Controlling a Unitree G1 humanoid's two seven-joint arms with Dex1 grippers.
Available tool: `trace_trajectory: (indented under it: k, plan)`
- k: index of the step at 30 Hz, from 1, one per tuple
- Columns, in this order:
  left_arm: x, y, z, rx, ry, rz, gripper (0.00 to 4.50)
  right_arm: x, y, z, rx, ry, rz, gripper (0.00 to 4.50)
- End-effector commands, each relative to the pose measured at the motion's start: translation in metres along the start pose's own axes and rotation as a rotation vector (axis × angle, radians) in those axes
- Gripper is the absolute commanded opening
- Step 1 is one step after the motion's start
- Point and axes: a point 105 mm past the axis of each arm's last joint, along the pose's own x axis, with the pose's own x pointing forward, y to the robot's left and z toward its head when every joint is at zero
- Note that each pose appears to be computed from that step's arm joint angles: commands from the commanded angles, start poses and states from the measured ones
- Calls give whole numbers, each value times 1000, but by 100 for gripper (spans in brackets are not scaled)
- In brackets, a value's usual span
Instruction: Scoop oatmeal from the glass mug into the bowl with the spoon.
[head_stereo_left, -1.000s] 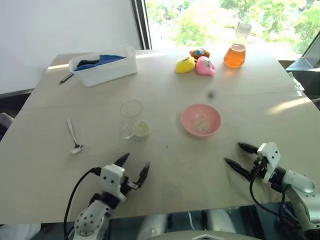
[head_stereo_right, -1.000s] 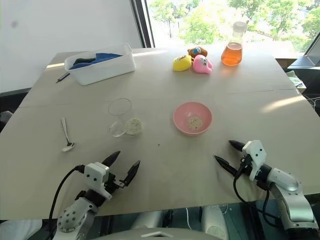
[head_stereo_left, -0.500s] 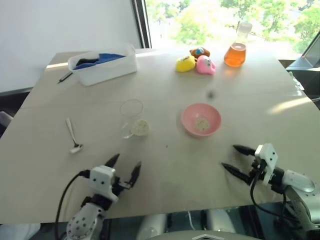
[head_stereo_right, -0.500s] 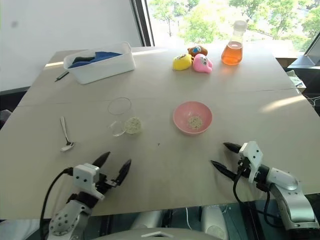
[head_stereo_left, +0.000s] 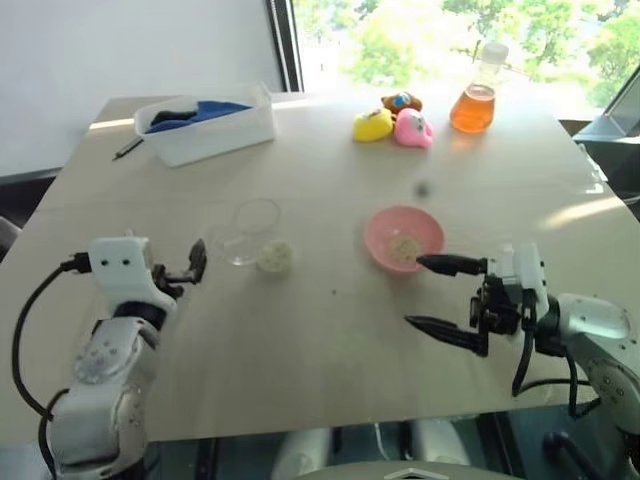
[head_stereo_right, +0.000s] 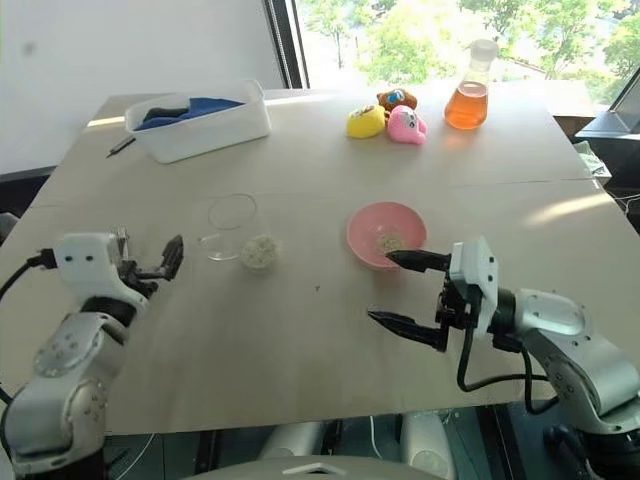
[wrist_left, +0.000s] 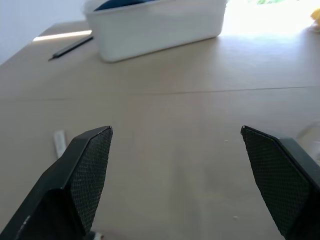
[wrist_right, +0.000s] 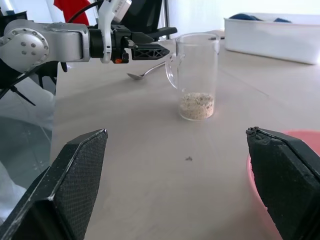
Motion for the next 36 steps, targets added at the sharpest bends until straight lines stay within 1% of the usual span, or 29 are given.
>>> trace_trajectory:
  k: [1,3,5,9,12,16,21,25,29,34,36]
  plan:
    - [-2,8,13,8,-11,35,437,4,5,9,-21,-26,19,450]
    - [-4,4,11,7,-2,13,437,4,5,8,-23,-24,17,450]
    - [-7,6,10,1,-2,21,437,4,4,8,-26,-26,12,450]
    - [-5,30,0,-3,52,110,437,4,4,8,-28,-28,8,450]
    - [9,38,-10,33,133,127,437,6,3,11,-33,-41,9,450]
    - [28,36,-24,-5,221,123,437,8,4,14,-42,-48,16,450]
    - [42,48,-37,-60,313,194,437,10,4,17,-52,-55,9,450]
    - [44,53,-36,-82,308,226,437,9,4,20,-61,-55,2,450]
    - [40,58,-40,-106,316,273,437,10,5,24,-66,-60,11,450]
    - [34,53,-65,-192,414,261,437,13,8,25,-61,-61,40,450]
    - [34,49,-71,-201,439,245,437,13,8,26,-62,-60,47,450]
